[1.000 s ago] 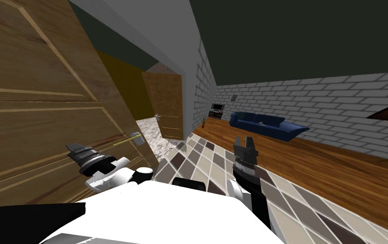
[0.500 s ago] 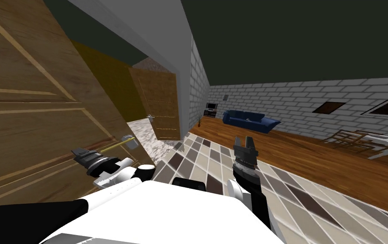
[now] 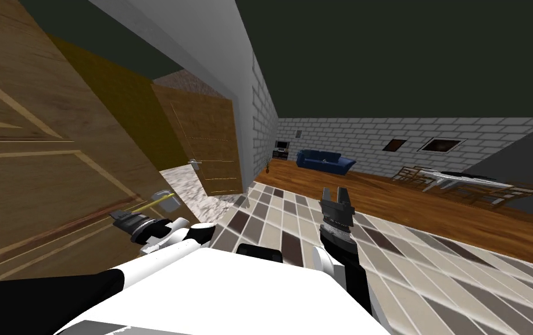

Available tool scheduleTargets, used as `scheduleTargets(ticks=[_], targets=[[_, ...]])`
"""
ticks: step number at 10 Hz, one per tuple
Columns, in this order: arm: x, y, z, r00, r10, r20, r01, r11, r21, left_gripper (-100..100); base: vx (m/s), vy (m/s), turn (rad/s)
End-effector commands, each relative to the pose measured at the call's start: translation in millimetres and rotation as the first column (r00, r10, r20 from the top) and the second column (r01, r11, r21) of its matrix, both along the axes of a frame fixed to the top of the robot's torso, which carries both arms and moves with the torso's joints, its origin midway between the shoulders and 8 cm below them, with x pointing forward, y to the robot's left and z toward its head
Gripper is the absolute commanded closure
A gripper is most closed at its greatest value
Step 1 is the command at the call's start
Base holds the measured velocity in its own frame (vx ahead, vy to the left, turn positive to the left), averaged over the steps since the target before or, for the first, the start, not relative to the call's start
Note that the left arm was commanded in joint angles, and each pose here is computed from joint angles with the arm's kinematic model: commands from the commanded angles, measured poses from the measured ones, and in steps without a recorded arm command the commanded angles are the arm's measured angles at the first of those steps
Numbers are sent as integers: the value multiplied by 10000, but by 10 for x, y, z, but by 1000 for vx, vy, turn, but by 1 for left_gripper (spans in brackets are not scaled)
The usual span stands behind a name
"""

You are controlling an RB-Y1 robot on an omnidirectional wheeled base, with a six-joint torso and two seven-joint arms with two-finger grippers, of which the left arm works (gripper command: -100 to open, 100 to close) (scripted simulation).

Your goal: Push the door open

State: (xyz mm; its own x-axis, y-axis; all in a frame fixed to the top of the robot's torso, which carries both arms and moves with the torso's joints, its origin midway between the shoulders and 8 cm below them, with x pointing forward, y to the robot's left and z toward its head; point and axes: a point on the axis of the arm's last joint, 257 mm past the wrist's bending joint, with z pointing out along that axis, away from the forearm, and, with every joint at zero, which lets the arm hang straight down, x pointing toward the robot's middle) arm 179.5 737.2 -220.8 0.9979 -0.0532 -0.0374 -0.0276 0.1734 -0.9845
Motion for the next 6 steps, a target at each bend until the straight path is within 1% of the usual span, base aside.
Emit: scheduleTargets(ticks=[1,2,3,6], targets=[[-1,-54,-143,10000,67,51,-65,9994,-354,-100,-80,63,-205],[9,-91,-251,9999,104,96,-98,9981,-613,-100,-75,50,-216],[21,-129,-353,9998,134,136,-122,9963,-856,-100,-81,43,-331],[68,-260,-648,9995,203,251,-161,9875,-1566,-100,-83,45,-270]])
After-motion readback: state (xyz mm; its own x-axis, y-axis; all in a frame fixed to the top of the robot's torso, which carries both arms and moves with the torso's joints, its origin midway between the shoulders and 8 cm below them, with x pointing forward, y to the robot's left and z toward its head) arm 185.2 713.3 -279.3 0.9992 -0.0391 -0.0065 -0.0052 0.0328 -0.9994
